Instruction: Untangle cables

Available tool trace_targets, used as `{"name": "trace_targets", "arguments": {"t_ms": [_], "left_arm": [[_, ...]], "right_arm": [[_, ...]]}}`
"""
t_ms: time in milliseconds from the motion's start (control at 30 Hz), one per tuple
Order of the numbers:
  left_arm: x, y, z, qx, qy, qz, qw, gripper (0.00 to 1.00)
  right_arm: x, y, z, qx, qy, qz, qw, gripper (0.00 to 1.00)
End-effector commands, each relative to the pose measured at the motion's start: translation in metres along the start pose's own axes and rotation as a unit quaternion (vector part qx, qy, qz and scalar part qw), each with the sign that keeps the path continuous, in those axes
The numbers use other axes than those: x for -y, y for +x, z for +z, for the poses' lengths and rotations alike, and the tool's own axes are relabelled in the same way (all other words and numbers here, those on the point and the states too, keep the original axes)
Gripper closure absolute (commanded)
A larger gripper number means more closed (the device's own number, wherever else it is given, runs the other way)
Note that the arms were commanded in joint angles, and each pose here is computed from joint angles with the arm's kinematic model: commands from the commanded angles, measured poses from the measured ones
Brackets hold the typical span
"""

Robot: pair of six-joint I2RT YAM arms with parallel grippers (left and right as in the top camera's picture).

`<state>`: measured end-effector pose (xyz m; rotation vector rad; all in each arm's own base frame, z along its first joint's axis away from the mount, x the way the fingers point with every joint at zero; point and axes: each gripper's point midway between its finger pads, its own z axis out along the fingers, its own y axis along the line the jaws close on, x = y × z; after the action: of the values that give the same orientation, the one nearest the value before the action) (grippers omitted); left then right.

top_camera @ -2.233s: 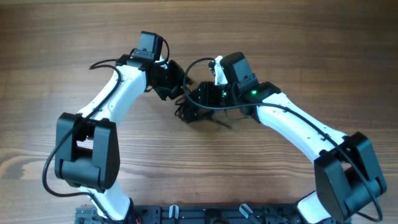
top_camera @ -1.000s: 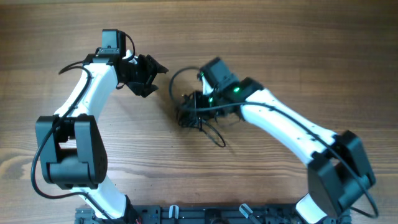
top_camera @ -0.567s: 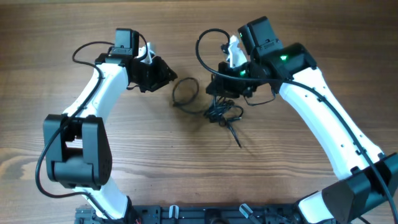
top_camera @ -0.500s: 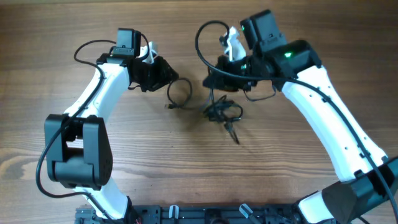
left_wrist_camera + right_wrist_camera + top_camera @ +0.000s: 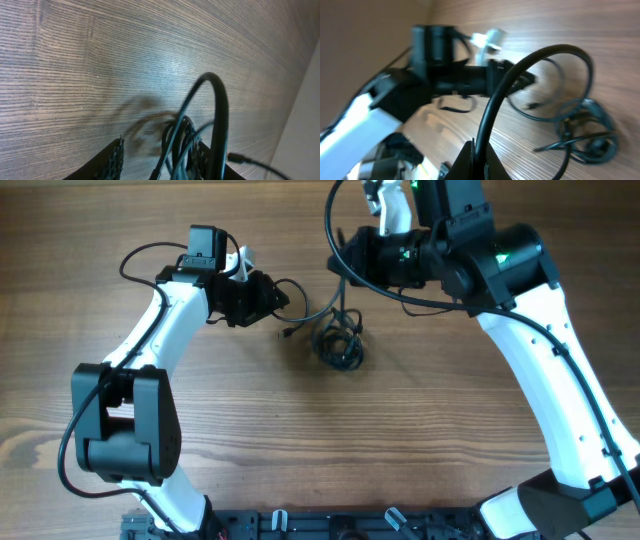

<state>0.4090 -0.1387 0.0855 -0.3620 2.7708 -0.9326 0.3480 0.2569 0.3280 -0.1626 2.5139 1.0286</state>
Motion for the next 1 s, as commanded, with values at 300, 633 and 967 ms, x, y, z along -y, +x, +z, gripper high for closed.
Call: {"name": "trace_targets", "arguments": {"t_ms": [300,633,967], "left_arm": [[0.008,0.007,0.008,-0.012,0.004,0.019,1.000,0.75],[0.118,0.037,-0.010,-0.084,0.272,0.118,0.951,0.96],[0.197,0.042,-0.090,-0.136,0.468,0.218,0.846,0.96]], "right_arm": [[0.066,0.007,-0.010,0.006,0.176,0.047,0.983,0.96],[0.093,0.028,-0.017,-0.033,0.243,0.027,0.969,0.96],[0.096,0.019,-0.020,-0.039,0.198,0.024,0.979,0.96]]}}
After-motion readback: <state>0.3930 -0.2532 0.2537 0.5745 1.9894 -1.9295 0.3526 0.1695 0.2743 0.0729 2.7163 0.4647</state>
